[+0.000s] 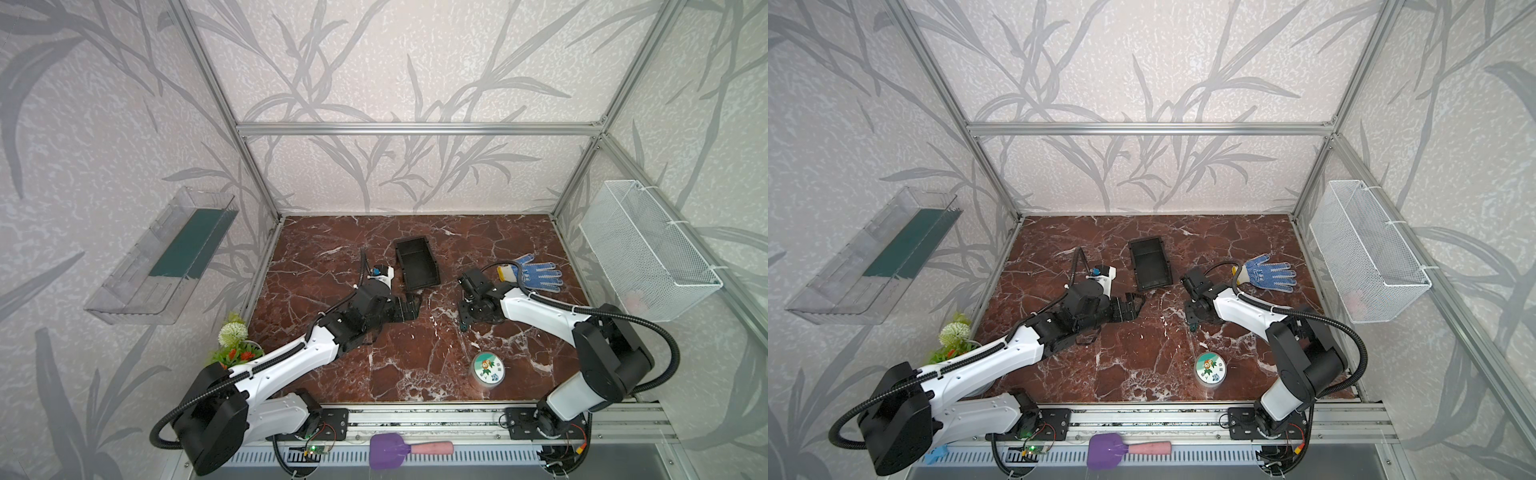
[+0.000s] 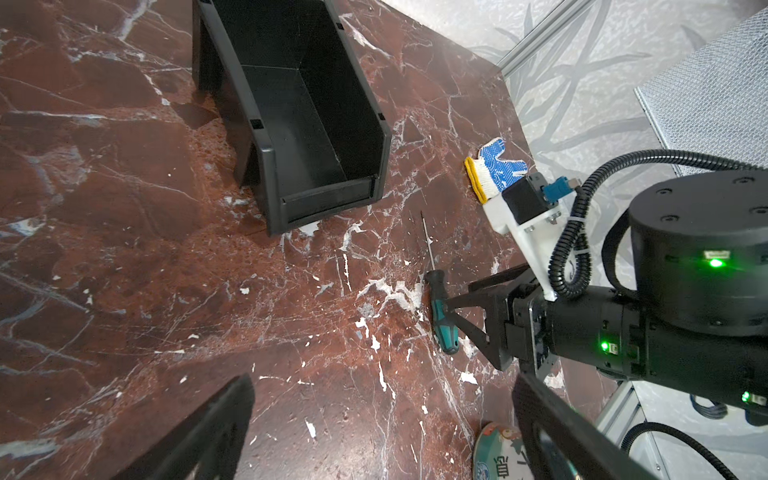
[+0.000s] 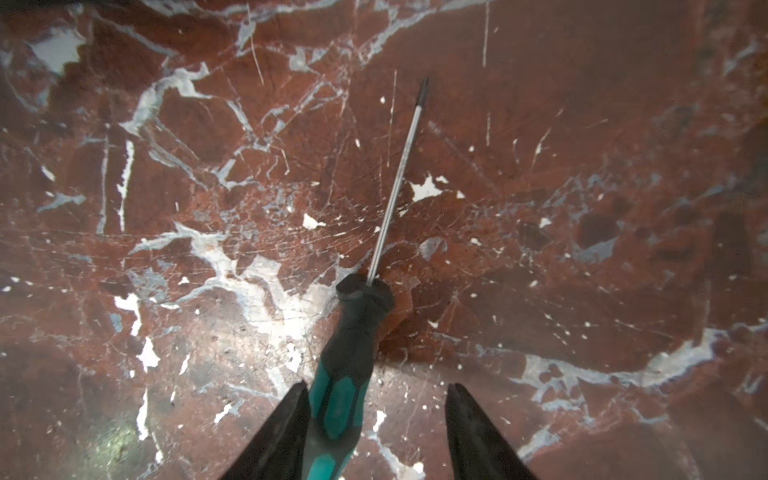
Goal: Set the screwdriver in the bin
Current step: 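Close the right gripper on the green screwdriver handle while the left gripper grips the bin, then lift the screwdriver with the right gripper and carry it over the bin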
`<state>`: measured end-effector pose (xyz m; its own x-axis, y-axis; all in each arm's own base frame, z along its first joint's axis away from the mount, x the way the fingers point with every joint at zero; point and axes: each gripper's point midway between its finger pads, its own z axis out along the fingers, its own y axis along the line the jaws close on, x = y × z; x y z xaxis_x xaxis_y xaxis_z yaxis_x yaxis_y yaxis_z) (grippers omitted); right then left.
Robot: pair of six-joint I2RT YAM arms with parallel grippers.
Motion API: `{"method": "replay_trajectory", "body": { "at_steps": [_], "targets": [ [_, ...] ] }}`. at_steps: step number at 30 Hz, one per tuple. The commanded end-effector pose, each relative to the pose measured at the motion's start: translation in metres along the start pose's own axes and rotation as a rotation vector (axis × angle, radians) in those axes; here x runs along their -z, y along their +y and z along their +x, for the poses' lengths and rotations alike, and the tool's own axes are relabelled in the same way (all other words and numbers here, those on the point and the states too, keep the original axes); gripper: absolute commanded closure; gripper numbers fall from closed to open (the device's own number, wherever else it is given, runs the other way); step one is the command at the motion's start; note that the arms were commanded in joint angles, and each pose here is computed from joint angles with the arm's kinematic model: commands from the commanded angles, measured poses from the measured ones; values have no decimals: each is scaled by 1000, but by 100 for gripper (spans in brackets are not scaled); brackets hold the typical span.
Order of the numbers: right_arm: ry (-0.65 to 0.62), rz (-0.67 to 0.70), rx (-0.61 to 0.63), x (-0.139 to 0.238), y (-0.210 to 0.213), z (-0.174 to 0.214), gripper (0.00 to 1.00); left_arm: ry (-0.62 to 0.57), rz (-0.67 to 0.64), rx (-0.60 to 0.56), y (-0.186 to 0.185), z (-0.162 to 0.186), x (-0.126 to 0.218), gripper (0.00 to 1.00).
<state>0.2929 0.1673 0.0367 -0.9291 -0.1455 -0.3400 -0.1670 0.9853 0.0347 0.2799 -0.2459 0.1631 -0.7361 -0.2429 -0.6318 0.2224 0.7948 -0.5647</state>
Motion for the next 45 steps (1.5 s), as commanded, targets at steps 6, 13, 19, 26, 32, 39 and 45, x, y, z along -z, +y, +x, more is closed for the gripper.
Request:
{"method": "replay_trajectory", "body": {
  "at_steps": [6, 13, 19, 26, 32, 39, 45],
  "targets": [
    [78, -43, -21, -18, 10, 13, 56, -16, -19, -3, -3, -9, 0, 1],
    [97, -41, -15, -23, 11, 18, 75, -17, -27, -9, -2, -10, 1, 1],
    [93, -21, 0, -18, 8, 19, 82, -17, -39, -8, 2, -8, 3, 1],
    [26, -21, 3, 6, 5, 6, 87, -15, -49, -16, 3, -8, 3, 1],
    [-27, -68, -1, 31, 13, -9, 87, -23, -56, -23, 3, -11, 5, 1],
    [-96, -158, -20, 60, 28, -29, 87, -42, -74, -39, 5, -15, 10, 1],
    [-133, -241, -31, 79, 45, -46, 87, -59, -93, -70, 3, -24, 16, 1]
  ]
}}
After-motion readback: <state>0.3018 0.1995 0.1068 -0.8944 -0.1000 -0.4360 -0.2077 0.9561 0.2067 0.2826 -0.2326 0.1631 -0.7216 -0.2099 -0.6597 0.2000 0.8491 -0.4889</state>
